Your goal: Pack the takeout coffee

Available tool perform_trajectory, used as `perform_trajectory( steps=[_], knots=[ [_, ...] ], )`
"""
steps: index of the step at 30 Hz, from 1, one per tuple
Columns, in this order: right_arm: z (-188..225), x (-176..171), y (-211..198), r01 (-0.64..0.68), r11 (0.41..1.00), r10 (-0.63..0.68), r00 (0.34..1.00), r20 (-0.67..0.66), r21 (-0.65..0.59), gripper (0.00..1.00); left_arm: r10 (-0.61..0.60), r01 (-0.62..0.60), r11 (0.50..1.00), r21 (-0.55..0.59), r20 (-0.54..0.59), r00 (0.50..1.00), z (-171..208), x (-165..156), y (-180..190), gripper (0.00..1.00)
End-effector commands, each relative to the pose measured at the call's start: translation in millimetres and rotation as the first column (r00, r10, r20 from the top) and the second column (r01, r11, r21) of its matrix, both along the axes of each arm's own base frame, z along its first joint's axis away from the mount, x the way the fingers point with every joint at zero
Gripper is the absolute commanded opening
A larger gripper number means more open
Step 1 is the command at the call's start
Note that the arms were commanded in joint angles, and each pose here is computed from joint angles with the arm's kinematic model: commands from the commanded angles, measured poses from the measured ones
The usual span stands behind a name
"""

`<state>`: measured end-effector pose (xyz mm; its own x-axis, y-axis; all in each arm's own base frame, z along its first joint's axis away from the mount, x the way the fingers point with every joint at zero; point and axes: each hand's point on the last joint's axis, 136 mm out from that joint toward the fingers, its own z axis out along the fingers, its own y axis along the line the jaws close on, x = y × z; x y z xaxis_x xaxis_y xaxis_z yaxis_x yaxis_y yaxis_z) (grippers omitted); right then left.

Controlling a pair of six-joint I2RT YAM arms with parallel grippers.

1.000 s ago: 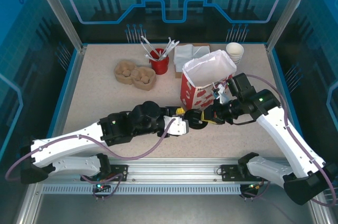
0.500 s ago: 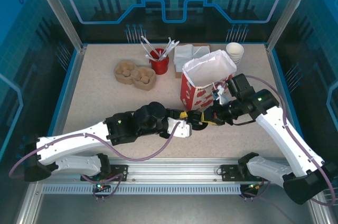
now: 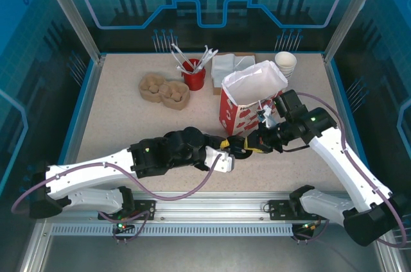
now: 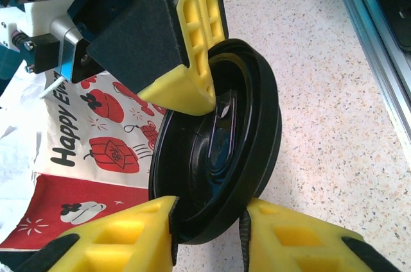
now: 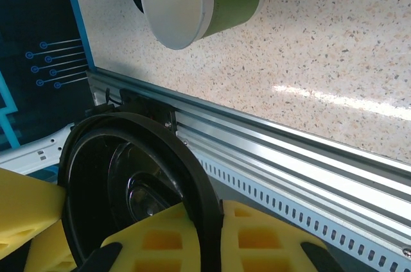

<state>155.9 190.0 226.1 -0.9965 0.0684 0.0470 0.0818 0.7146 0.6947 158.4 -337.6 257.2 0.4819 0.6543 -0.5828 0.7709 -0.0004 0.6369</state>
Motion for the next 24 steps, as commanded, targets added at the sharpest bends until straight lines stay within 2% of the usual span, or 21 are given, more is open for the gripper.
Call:
perform_trajectory(
  steps=[1, 9, 19, 24],
  knots=[
    [2.2, -7.5, 5.1, -0.027, 0.998, 0.030, 0.998, -0.056, 0.049, 0.00, -0.019, 0.020, 1.000, -0.014, 0.060, 0.998, 17.8, 2.3, -7.7, 0.33],
    [-3.8, -6.3, 8.7, -0.028, 0.998, 0.034, 0.992, -0.119, 0.051, 0.00, -0.048, 0.043, 0.998, 0.050, 0.107, 0.993, 12.7, 3.9, -8.0, 0.33],
    [-1.3, -3.7, 11.7, -0.032, 0.997, 0.041, 0.991, -0.127, 0.069, 0.00, -0.069, 0.056, 0.992, 0.109, 0.115, 0.991, 0.1, 5.2, -10.9, 0.32],
    [0.2, -4.0, 13.9, -0.039, 0.996, 0.050, 0.989, -0.136, 0.084, 0.00, -0.062, 0.046, 0.990, 0.133, 0.120, 0.991, -3.1, 8.5, -11.6, 0.25]
  ],
)
